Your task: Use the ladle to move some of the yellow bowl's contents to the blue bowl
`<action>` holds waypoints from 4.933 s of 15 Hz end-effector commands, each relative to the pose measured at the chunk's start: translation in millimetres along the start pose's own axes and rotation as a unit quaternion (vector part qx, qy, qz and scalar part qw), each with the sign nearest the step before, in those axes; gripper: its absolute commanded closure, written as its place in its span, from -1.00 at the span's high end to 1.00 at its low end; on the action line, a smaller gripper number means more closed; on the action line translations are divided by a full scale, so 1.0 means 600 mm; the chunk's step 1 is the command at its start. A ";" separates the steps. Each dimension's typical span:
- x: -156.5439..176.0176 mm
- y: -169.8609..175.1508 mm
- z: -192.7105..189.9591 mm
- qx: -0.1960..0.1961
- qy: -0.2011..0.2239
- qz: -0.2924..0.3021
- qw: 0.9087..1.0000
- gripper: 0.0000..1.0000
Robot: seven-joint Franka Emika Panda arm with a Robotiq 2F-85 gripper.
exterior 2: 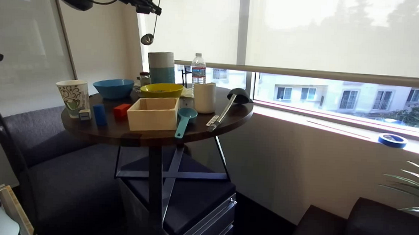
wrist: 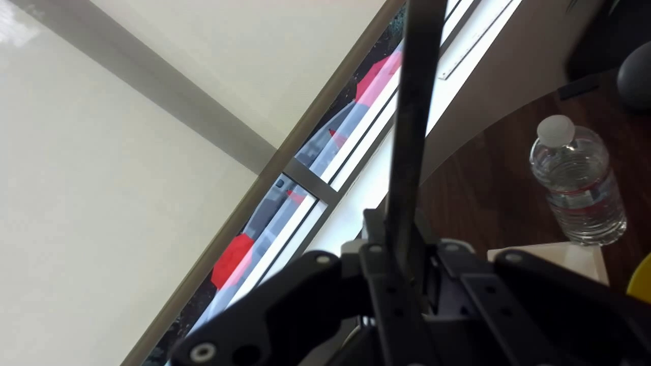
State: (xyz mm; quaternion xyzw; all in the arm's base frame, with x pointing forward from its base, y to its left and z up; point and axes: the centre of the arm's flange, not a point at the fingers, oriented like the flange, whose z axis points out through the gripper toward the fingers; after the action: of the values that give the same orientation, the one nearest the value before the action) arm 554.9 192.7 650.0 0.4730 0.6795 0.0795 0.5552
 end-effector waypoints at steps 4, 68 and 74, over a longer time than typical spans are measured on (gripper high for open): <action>0.002 0.052 0.062 0.015 -0.019 -0.076 0.997 -0.93; 0.033 -0.053 -0.175 -0.009 0.293 0.043 0.955 1.00; 0.027 -0.100 -0.237 0.018 0.286 0.047 0.957 1.00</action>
State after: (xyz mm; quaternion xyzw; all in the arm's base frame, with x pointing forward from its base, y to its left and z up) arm 437.2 241.2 655.1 0.4647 0.7891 0.2356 0.3254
